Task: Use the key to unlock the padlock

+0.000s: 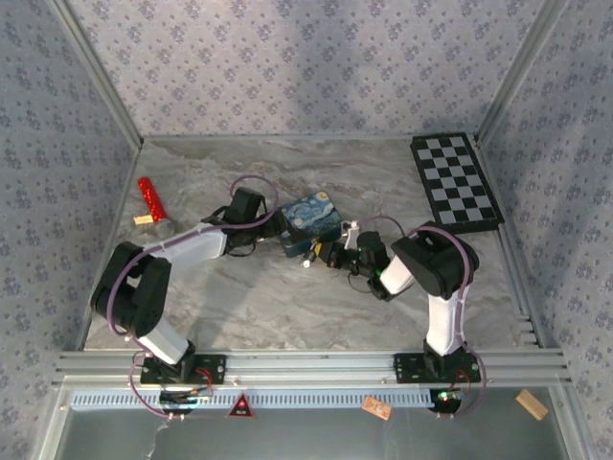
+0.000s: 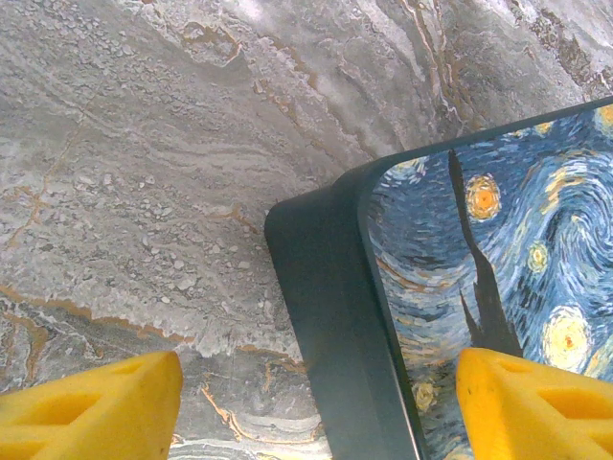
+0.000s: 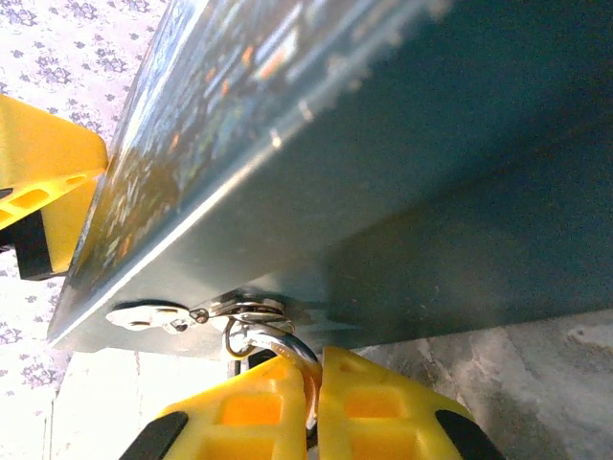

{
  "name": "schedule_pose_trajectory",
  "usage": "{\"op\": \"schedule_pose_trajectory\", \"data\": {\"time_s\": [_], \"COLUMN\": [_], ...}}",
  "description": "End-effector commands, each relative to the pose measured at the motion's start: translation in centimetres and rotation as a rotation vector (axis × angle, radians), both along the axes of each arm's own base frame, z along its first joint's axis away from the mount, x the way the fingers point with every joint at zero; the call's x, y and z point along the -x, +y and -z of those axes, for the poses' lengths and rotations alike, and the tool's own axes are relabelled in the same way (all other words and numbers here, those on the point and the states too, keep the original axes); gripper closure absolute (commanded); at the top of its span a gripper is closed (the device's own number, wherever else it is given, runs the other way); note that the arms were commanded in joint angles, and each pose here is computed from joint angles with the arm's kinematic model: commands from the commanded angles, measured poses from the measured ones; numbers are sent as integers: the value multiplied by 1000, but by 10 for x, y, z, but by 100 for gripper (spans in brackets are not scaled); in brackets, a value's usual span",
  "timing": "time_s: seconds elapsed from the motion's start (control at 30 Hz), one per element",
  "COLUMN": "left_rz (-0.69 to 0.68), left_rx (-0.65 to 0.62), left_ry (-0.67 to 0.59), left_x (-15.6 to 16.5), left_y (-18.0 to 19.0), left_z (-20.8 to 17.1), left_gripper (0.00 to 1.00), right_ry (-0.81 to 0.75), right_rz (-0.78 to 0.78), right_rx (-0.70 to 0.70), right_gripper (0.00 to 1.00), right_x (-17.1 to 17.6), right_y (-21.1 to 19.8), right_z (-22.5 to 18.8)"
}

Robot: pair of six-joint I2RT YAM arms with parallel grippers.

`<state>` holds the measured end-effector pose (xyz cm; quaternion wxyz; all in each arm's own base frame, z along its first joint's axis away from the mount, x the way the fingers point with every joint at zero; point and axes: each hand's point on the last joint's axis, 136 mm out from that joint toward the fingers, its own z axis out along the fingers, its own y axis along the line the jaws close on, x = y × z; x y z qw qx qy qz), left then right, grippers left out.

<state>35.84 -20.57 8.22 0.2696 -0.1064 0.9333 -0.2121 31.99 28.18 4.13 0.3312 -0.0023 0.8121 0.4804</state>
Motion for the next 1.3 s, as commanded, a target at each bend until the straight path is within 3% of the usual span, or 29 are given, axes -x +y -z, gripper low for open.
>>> {"op": "schedule_pose_trajectory", "data": {"time_s": [0.0, 0.2, 0.93, 1.27], "left_rz": [-48, -82, -140, -139], "left_rx": [-44, -32, -28, 33], "left_ry": [28, 18, -1, -3], "left_x": [8, 10, 10, 10], "left_y": [17, 21, 24, 12], "left_z": [10, 10, 5, 0], "left_gripper": [25, 25, 24, 24], "right_ry": [30, 67, 120, 167], "right_rz": [39, 111, 267, 370], "right_rx": [-30, -114, -250, -318], "right_gripper": [92, 100, 100, 100], "right_x": [1, -5, -4, -8], "right_y": [-5, -3, -11, -11], "right_z": [-1, -13, -33, -34]}}
